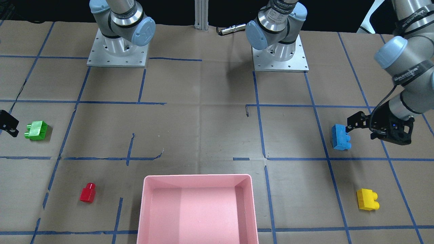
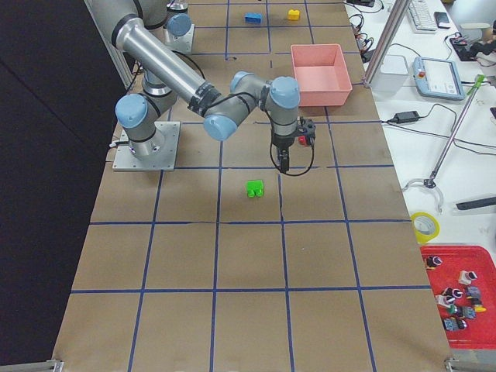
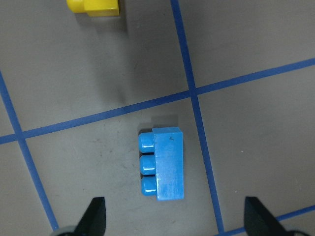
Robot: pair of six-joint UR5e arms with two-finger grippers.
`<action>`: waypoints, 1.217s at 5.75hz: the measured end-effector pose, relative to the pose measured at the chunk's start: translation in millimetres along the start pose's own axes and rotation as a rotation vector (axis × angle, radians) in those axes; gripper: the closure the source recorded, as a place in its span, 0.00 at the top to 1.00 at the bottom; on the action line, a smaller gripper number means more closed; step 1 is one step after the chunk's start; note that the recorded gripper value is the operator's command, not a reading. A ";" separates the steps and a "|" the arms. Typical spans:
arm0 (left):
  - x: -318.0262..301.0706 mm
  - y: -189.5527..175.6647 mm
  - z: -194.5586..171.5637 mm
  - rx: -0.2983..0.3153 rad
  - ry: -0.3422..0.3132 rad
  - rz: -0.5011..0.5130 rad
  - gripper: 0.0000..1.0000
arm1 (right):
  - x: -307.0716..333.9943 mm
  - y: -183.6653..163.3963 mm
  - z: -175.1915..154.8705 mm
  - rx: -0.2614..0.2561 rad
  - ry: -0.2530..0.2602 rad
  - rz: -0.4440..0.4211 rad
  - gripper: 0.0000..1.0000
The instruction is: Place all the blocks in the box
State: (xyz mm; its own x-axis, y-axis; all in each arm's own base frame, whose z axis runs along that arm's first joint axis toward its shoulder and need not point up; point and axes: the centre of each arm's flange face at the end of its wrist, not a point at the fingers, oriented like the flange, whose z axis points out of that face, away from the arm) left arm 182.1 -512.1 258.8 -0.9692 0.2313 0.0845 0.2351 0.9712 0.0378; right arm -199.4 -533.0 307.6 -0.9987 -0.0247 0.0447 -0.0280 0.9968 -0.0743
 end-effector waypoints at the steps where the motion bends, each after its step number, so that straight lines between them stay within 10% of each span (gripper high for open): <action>1: 7.2 9.2 26.6 0.013 -0.018 0.001 0.98 | 1.3 11.4 31.8 0.005 0.006 -0.003 1.00; 5: 8.1 16.6 79.3 0.001 -0.016 0.037 0.97 | 12.0 64.0 85.5 0.023 0.027 0.006 1.00; 7: 9.1 19.2 86.6 0.003 -0.020 0.048 0.78 | 3.8 75.1 99.9 -0.007 0.006 0.001 1.00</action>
State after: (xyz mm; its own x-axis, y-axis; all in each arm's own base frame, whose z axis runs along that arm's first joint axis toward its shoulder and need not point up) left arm 171.4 -486.4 174.1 -0.9580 0.2790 0.0667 0.2815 0.9590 0.0314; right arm -209.6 -465.8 202.7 -0.9985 -0.0229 0.0507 -0.0263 0.9974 -0.0669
